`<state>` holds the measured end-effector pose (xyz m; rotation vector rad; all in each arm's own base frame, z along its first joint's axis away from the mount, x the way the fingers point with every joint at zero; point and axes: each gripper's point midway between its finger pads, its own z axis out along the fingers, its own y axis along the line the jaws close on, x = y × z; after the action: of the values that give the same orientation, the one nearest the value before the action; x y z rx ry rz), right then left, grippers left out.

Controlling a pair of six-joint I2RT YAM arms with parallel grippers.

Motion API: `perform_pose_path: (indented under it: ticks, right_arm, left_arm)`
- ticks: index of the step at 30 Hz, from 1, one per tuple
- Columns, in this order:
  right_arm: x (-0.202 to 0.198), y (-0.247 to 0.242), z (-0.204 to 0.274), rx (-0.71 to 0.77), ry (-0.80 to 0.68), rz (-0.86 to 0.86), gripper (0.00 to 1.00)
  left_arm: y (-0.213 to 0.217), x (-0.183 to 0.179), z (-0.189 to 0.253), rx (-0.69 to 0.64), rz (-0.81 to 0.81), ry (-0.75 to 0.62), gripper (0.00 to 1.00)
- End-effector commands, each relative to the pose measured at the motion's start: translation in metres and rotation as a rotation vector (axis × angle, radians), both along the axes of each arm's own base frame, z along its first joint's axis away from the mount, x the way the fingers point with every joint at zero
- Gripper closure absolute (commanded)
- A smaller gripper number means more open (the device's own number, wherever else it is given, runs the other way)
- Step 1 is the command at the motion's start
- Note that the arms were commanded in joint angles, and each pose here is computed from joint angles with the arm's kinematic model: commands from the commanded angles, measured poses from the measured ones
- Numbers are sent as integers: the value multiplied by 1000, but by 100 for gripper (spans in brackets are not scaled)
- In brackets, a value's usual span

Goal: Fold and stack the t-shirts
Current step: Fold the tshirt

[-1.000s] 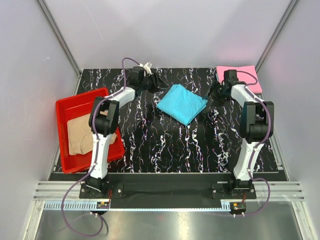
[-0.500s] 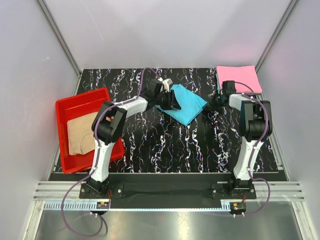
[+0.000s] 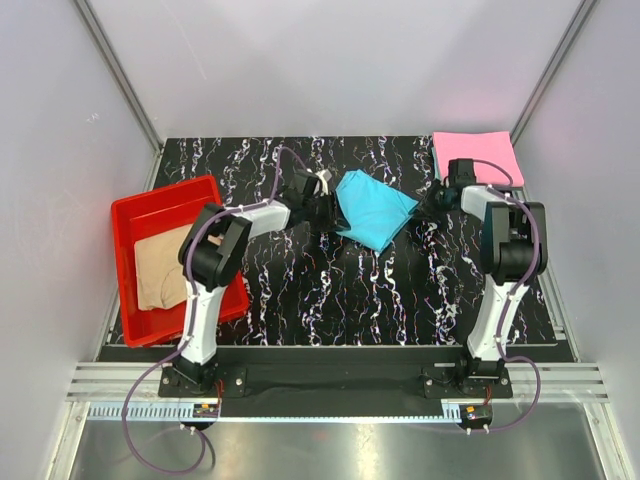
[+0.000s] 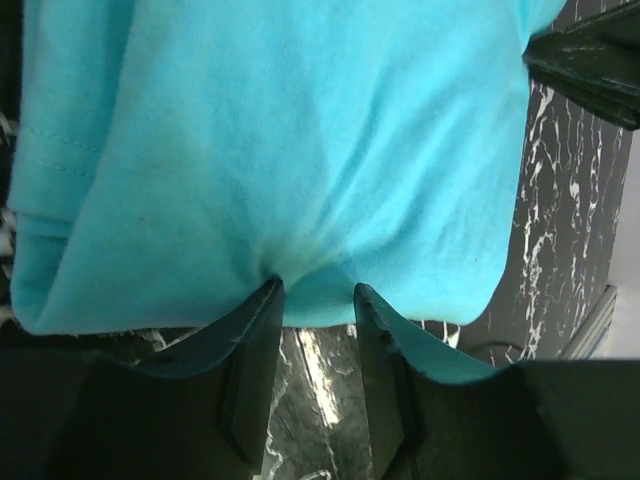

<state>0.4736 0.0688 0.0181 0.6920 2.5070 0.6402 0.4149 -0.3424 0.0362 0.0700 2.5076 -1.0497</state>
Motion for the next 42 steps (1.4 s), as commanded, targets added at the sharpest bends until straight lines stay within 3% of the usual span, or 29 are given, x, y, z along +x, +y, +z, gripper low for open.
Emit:
perform_pose_path:
  ticks: [1, 3, 6, 10, 19, 33, 36, 39, 41, 42]
  right_arm:
    - [-3, -21, 29, -105, -24, 6, 61]
    - [-3, -12, 58, -64, -71, 43, 44]
    - [-18, 2, 76, -10, -61, 68, 38]
    - [-44, 24, 83, 67, -51, 130, 35]
    - [-86, 88, 52, 121, -4, 324, 39]
    - [-106, 91, 13, 86, 45, 354, 44]
    - [-106, 94, 5, 107, 51, 365, 50]
    - [-111, 93, -2, 109, 79, 358, 76]
    - [-115, 87, -3, 78, 101, 339, 99]
    - [-120, 84, -5, 64, 121, 331, 100]
  left_arm:
    - [-4, -29, 38, -46, 13, 7, 58]
    - [-1, -29, 58, -52, 12, -14, 57]
    - [11, -13, 83, -21, -1, -55, 53]
    - [40, 12, 84, 22, 7, -88, 50]
    - [69, 29, 43, 83, -75, -56, 48]
    - [65, 22, -5, 69, -134, -17, 50]
    - [63, 20, -5, 55, -139, -4, 68]
    - [65, 15, -6, 62, -134, 28, 89]
    - [70, 10, -9, 88, -101, 71, 100]
    - [72, 5, -4, 89, -86, 90, 100]
